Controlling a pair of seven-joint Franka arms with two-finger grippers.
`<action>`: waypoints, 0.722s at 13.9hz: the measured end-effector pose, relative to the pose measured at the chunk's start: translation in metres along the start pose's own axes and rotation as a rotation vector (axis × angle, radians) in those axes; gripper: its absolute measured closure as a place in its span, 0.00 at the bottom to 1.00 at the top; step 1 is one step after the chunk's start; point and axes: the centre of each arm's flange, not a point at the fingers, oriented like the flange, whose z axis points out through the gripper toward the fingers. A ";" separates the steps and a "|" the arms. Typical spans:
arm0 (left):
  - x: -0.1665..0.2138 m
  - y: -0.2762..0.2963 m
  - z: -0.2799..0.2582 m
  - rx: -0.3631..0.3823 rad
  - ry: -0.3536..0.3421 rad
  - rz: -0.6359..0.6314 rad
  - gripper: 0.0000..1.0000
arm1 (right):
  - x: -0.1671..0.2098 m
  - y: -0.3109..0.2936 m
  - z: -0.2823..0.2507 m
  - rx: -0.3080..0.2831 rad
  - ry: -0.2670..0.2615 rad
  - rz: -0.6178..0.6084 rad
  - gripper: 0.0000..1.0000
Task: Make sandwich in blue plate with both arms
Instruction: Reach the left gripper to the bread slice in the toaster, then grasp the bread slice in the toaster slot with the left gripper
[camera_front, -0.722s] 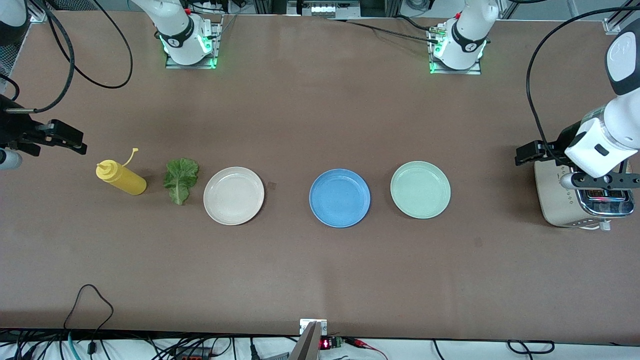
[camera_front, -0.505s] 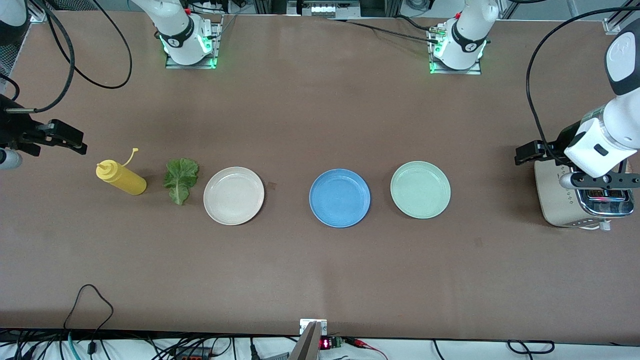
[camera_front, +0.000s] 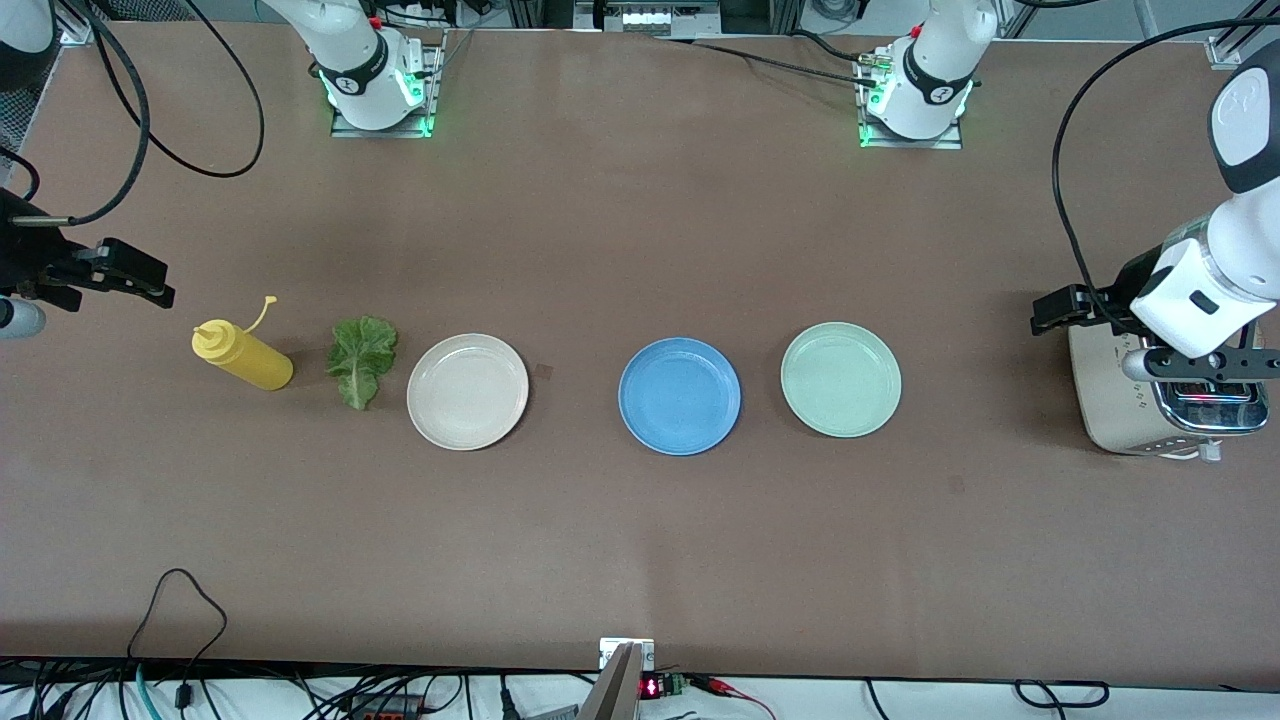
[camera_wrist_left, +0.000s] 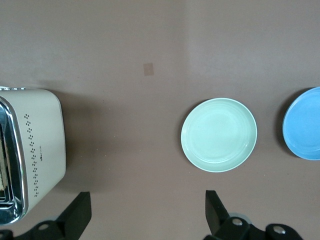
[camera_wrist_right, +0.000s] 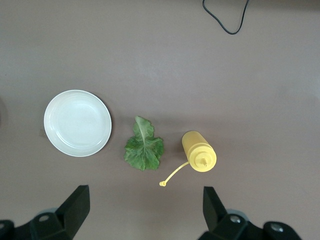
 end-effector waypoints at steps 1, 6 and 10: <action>0.001 -0.005 0.001 0.000 0.004 -0.008 0.00 | 0.000 -0.001 0.001 0.000 -0.005 -0.002 0.00; 0.013 -0.096 0.024 -0.007 0.016 -0.057 0.00 | 0.000 -0.012 0.009 0.001 -0.038 -0.019 0.00; 0.014 -0.196 0.059 -0.021 0.006 0.025 0.00 | 0.000 -0.011 0.022 0.001 -0.093 -0.018 0.00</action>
